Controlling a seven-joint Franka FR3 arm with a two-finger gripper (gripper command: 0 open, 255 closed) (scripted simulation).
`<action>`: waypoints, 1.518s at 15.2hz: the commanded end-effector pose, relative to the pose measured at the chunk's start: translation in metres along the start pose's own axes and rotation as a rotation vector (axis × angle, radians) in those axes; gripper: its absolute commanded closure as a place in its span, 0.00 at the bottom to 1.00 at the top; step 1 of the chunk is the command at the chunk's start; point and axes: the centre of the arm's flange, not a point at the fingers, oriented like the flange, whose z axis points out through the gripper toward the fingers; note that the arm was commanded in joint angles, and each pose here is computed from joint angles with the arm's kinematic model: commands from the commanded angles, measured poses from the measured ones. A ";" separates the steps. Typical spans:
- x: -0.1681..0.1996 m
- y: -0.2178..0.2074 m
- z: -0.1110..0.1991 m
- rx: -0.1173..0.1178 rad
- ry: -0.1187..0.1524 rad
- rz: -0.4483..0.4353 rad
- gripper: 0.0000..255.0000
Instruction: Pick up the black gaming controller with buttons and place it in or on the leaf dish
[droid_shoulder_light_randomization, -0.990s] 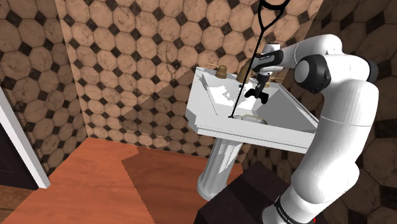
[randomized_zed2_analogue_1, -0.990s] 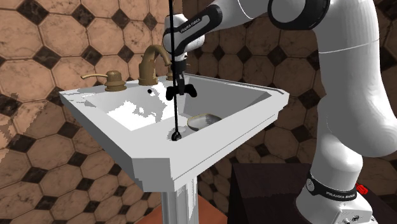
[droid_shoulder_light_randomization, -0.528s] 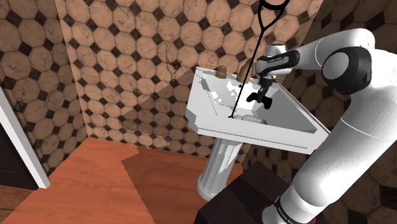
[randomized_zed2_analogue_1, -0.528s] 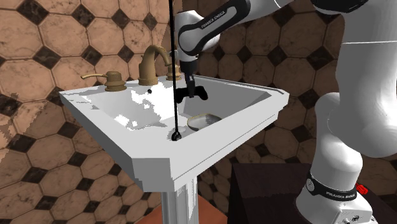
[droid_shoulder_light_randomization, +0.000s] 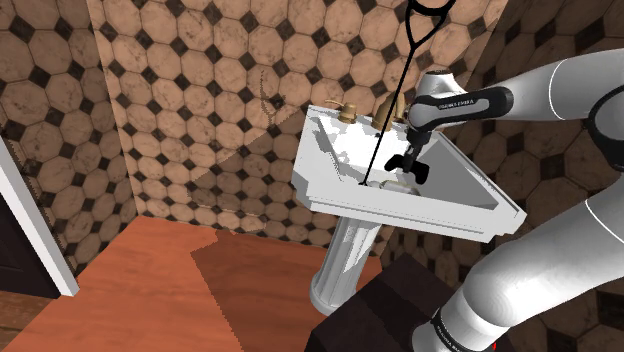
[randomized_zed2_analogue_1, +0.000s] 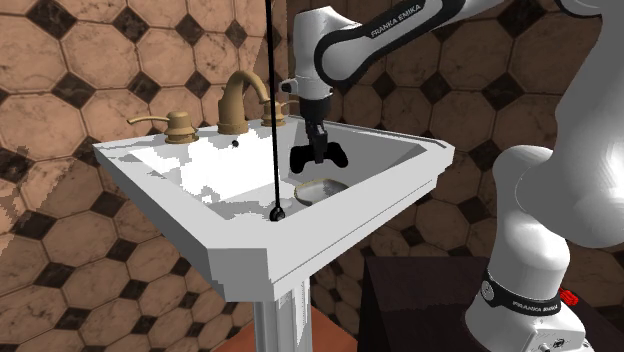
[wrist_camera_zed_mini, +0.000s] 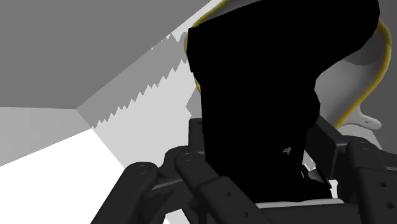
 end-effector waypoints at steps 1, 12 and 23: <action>-0.006 -0.016 0.003 -0.002 0.000 0.001 1.00; -0.002 -0.028 0.060 -0.002 0.000 0.001 1.00; -0.001 -0.030 0.067 -0.002 0.000 0.001 0.00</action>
